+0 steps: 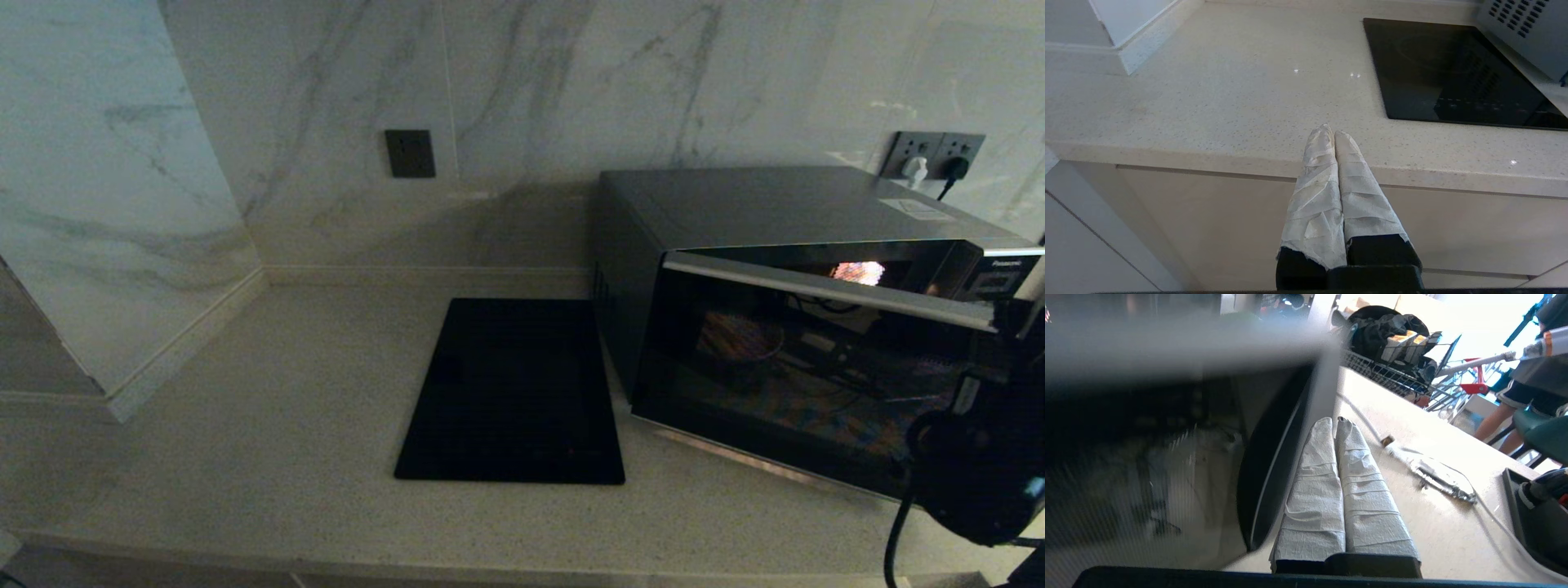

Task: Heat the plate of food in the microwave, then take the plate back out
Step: Open the microwave oven

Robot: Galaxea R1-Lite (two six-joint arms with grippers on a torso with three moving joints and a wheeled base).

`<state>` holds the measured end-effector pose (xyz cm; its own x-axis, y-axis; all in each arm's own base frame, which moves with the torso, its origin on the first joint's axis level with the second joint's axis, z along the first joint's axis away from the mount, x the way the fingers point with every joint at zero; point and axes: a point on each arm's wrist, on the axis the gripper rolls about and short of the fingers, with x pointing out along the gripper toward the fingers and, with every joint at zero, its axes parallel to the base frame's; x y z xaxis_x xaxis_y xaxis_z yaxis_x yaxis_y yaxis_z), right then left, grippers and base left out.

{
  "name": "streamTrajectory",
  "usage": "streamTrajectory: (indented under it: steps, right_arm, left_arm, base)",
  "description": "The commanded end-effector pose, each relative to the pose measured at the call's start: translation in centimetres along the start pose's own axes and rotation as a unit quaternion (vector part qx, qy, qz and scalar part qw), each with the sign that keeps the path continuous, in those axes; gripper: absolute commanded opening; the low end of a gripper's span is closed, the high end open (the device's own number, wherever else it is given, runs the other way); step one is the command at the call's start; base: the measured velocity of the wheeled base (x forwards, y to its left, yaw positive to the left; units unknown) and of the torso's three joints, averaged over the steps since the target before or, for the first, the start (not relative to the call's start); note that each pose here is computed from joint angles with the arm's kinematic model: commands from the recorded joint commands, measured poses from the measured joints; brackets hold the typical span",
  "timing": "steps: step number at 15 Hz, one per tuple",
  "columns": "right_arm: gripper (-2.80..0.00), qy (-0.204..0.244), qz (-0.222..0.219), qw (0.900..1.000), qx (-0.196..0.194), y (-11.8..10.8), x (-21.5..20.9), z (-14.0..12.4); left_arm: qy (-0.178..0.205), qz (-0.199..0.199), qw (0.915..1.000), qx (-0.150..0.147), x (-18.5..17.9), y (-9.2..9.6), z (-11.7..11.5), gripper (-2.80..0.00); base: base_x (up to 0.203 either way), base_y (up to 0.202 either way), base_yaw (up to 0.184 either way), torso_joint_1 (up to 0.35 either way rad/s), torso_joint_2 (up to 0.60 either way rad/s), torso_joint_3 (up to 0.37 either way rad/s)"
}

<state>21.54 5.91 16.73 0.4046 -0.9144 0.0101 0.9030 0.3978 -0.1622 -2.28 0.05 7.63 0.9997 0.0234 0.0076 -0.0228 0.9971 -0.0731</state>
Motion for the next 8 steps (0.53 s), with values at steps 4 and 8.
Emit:
streamTrajectory:
  steps: [4, 8]
  right_arm:
    - [-2.80, -0.007, -0.008, 1.000, 0.026, -5.3, -0.1, 9.1]
    - [-2.80, -0.010, -0.014, 1.000, 0.013, -6.8, 0.0, 15.4]
  left_arm:
    - [0.000, 0.001, 1.0000, 0.000, 0.0, 0.0, 0.0, -2.80]
    - [0.000, 0.001, 1.0000, 0.000, 0.0, 0.0, 0.0, -2.80]
  base:
    - [0.000, 0.000, 0.000, 0.000, 0.00, 0.000]
    - [0.000, 0.000, 0.000, 0.000, 0.00, 0.000]
